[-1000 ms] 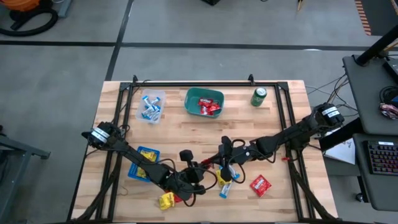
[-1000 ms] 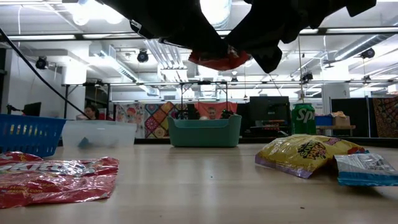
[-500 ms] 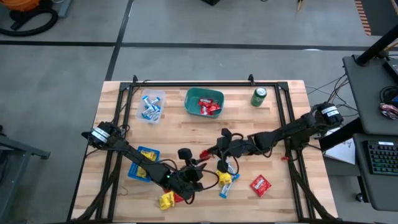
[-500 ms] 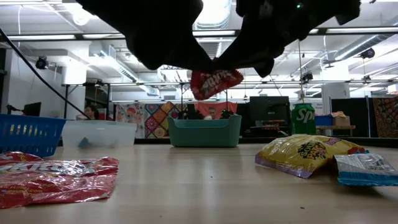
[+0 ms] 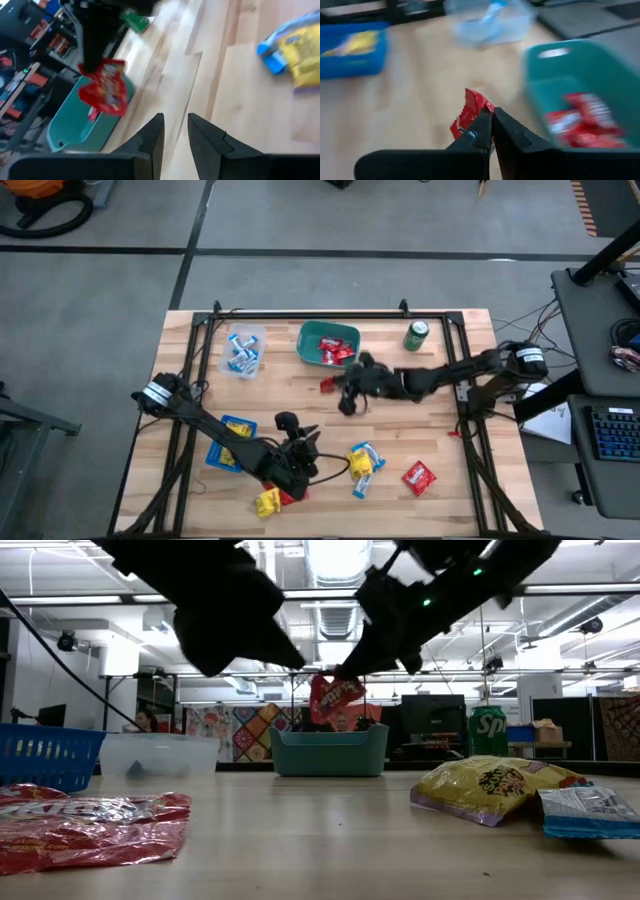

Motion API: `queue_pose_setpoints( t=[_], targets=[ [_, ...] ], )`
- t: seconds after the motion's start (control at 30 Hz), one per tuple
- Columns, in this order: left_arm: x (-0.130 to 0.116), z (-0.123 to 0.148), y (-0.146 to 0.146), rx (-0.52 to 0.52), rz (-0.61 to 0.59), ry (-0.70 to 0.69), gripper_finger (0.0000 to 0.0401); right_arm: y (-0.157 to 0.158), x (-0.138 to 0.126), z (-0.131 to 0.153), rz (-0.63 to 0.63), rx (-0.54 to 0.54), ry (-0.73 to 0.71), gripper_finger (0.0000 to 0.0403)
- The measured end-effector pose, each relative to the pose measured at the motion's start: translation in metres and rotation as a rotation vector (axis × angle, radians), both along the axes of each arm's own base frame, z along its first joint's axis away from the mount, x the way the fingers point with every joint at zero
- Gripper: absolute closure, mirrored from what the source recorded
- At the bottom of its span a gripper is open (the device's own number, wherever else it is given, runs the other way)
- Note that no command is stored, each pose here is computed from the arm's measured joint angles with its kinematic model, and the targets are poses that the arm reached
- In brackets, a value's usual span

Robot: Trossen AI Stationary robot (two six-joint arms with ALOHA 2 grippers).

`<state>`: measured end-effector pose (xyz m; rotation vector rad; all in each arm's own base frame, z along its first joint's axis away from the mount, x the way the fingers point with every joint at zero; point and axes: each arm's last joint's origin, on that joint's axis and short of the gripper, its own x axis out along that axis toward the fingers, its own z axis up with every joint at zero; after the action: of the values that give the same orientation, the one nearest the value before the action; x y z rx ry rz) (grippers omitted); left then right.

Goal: Sort candy
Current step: Put the red candy into the green bin

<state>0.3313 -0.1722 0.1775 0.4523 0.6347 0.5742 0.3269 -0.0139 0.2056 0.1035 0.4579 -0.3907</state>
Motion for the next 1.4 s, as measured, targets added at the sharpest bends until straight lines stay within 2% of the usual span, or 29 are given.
queue_pose_setpoints(
  t=[0.23, 0.4, 0.53, 0.7, 0.83, 0.97, 1.07, 1.2, 1.4],
  targets=[
    [-0.015, 0.002, 0.007, 0.013, 0.051, 0.070, 0.0330, -0.082, 0.001, 0.014, -0.247, 0.016, -0.165, 0.0394],
    [-0.025, 0.009, 0.013, 0.008, 0.090, 0.089, 0.0330, -0.130, 0.012, -0.007, -0.200, 0.189, -0.178, 0.0384],
    [-0.032, 0.017, 0.017, 0.001, 0.106, 0.087, 0.0330, -0.158, 0.027, -0.015, -0.184, 0.270, -0.141, 0.0340],
    [-0.039, 0.023, 0.015, -0.027, 0.110, 0.075, 0.0330, -0.173, 0.035, 0.000, -0.177, 0.312, -0.001, 0.0258],
    [-0.042, 0.024, 0.011, -0.124, 0.077, 0.129, 0.0330, -0.159, 0.028, 0.018, -0.125, 0.299, 0.093, 0.0206],
    [-0.044, 0.019, 0.006, -0.322, 0.015, 0.274, 0.0330, -0.125, 0.016, 0.046, -0.019, 0.252, 0.097, 0.0180],
    [-0.045, 0.015, 0.000, -0.454, -0.032, 0.372, 0.0330, -0.094, 0.003, 0.057, 0.060, 0.236, 0.134, 0.0175],
    [-0.048, 0.013, -0.006, -0.575, -0.081, 0.460, 0.0330, -0.049, -0.018, 0.066, 0.168, 0.227, 0.133, 0.0176],
    [-0.049, 0.012, -0.014, -0.676, -0.138, 0.510, 0.0330, 0.005, -0.050, 0.055, 0.274, 0.304, 0.155, 0.0176]
  ],
)
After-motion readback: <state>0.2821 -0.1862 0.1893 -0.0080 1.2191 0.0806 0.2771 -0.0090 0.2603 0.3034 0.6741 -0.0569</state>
